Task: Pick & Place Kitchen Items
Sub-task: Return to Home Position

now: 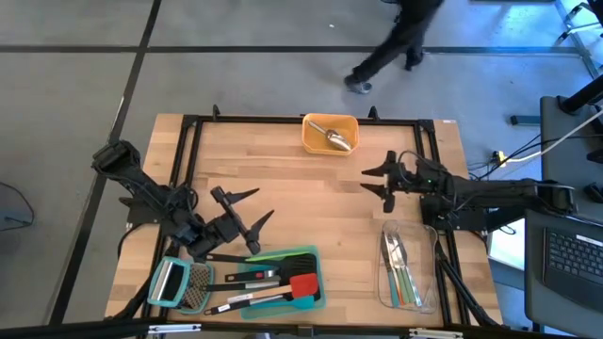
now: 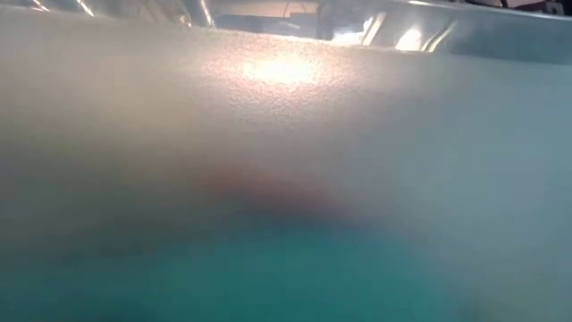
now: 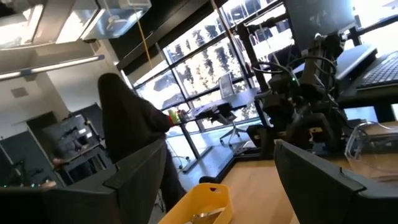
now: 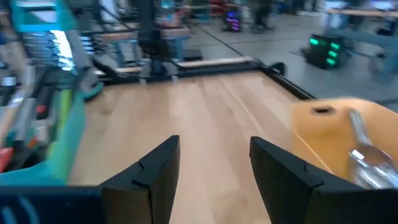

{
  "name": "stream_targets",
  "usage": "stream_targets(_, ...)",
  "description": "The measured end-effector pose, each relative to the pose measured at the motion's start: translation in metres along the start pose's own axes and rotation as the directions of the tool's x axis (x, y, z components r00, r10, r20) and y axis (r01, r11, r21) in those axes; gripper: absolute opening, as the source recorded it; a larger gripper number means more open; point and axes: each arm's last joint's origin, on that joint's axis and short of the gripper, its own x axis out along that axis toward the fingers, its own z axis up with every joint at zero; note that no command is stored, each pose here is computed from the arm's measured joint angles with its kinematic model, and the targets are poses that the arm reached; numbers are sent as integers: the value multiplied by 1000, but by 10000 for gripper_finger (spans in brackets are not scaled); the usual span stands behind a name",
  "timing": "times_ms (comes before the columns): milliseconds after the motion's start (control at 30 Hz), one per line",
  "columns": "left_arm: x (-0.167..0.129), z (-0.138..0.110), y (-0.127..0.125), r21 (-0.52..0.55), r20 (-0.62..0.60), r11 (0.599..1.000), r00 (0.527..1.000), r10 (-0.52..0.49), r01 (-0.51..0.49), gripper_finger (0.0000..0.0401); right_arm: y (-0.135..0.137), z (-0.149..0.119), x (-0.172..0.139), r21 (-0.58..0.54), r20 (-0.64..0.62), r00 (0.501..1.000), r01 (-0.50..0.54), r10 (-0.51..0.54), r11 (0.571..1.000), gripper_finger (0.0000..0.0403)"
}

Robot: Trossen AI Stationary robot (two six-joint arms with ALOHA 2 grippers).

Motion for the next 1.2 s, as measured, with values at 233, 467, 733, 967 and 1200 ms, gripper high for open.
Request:
stream_targets(233,1,1,0,23,26,1000,1000,-18,17,297,4,-6,-13,19,-5,997,71,-71,997,197)
stream_targets(467,10,-2,2,24,24,1000,1000,5,-5,297,10,-20,-20,2,17,993,113,-113,994,197)
stream_targets(733,25,-10,-3,20,66,998,996,-60,58,297,16,-18,-26,-54,39,999,28,-26,998,197)
stream_targets(967,44,-22,11,-44,61,950,950,-305,308,297,16,-19,-30,-35,30,999,26,-25,999,197)
stream_targets(1200,71,-39,29,-117,28,893,900,-435,435,297,14,-27,-30,-4,-50,996,76,-76,997,197)
